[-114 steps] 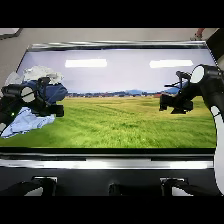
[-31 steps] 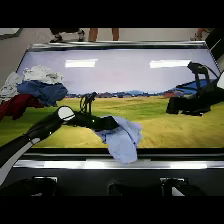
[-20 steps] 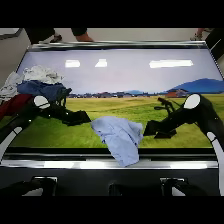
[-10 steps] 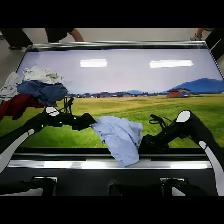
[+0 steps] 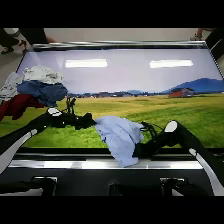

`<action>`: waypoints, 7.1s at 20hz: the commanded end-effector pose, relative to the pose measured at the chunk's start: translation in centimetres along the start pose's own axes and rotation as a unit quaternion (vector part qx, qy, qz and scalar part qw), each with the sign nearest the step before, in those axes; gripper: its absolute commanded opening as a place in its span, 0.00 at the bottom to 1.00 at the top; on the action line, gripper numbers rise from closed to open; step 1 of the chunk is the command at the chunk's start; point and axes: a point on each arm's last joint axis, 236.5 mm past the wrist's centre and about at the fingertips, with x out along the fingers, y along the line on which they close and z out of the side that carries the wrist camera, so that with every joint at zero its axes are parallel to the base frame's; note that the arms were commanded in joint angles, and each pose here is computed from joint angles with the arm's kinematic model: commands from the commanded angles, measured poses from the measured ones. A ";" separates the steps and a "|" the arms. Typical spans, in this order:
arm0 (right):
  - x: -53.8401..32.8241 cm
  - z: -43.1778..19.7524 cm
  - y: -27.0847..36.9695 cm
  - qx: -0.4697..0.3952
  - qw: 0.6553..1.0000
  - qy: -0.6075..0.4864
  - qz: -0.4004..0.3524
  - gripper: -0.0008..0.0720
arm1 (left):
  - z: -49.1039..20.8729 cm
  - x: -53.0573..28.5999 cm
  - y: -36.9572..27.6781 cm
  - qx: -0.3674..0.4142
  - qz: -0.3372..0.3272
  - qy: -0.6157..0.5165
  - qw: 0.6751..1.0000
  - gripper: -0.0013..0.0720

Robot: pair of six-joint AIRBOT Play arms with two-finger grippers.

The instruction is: Fold the shirts.

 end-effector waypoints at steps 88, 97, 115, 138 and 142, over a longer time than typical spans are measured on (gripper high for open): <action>-43.6 13.4 16.0 -0.148 0.771 -0.590 -0.189 0.07 | 1.7 -37.4 -17.8 0.279 0.033 -0.420 0.863 0.06; -59.9 -11.8 25.8 -0.153 0.509 -0.833 -0.154 0.07 | -11.5 -59.9 -32.6 0.349 -0.044 -0.671 0.652 0.06; -44.1 28.3 5.6 0.053 0.751 -0.626 -0.203 0.07 | 14.8 -32.1 2.0 0.085 0.152 -0.349 0.921 0.06; -22.3 11.5 -13.8 0.246 0.960 -0.066 -0.115 0.74 | -7.8 -16.3 18.4 -0.098 0.162 0.105 0.976 0.81; -19.4 12.8 -13.5 0.229 0.965 -0.071 -0.104 0.78 | -6.6 -13.7 17.6 -0.122 0.113 0.051 0.985 0.81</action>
